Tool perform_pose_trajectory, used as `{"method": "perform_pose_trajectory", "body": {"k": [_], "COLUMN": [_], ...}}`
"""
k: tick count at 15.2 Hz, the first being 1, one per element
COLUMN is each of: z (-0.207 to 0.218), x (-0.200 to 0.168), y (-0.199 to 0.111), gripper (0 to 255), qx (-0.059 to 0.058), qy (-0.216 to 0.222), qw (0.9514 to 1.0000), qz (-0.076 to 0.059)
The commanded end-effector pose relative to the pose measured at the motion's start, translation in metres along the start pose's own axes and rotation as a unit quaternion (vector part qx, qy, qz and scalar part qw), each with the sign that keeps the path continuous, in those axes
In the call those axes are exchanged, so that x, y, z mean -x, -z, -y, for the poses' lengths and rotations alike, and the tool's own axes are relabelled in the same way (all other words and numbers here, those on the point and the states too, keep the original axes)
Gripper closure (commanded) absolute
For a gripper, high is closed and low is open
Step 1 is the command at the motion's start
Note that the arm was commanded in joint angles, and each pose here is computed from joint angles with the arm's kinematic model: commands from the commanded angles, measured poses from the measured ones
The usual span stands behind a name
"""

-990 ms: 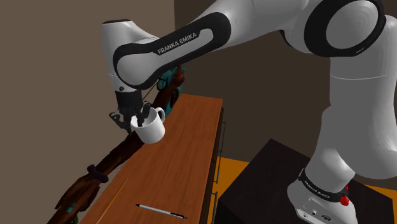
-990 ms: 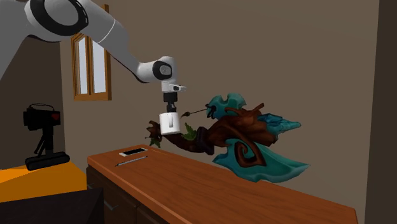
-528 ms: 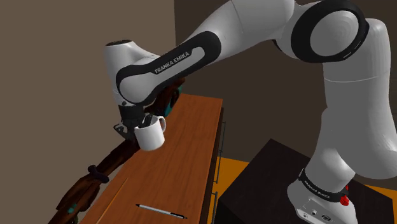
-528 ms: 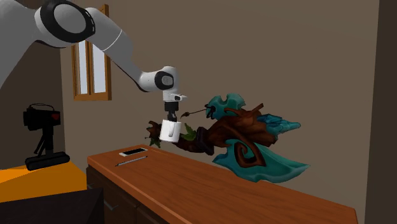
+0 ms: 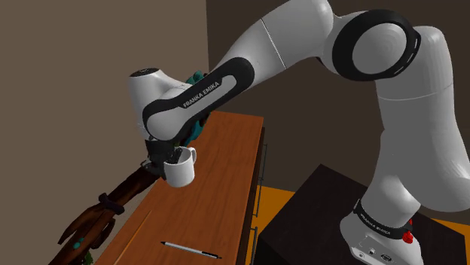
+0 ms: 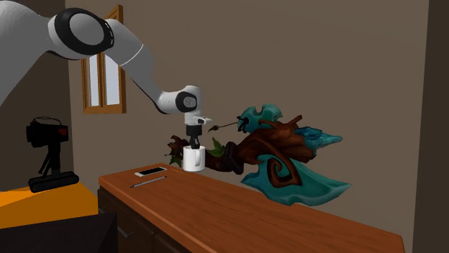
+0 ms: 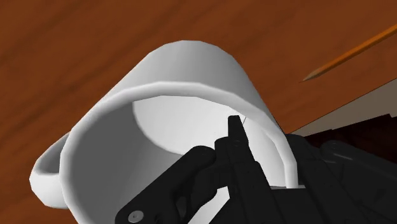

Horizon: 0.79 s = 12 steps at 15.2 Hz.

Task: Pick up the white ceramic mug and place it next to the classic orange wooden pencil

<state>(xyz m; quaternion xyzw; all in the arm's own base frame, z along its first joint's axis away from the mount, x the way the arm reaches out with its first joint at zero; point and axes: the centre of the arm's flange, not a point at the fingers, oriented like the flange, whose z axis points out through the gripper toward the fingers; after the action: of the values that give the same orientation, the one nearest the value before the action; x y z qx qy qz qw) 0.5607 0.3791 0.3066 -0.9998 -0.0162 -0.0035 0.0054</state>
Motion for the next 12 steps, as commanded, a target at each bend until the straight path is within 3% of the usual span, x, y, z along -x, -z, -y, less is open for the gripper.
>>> {"method": "perform_pose_trajectory", "body": {"k": [1, 8, 9, 12], "z": [-0.009, -0.009, -0.008, -0.007], "x": [-0.003, -0.003, -0.007, -0.013], "y": [-0.035, -0.035, -0.029, -0.037], "gripper": [255, 255, 0, 0], "qx": [0.009, 0.009, 0.010, 0.010], "qy": [-0.006, -0.006, -0.006, -0.006], "qw": [0.9999, 0.9999, 0.9999, 0.9999], "qz": [0.013, 0.013, 0.013, 0.013]}}
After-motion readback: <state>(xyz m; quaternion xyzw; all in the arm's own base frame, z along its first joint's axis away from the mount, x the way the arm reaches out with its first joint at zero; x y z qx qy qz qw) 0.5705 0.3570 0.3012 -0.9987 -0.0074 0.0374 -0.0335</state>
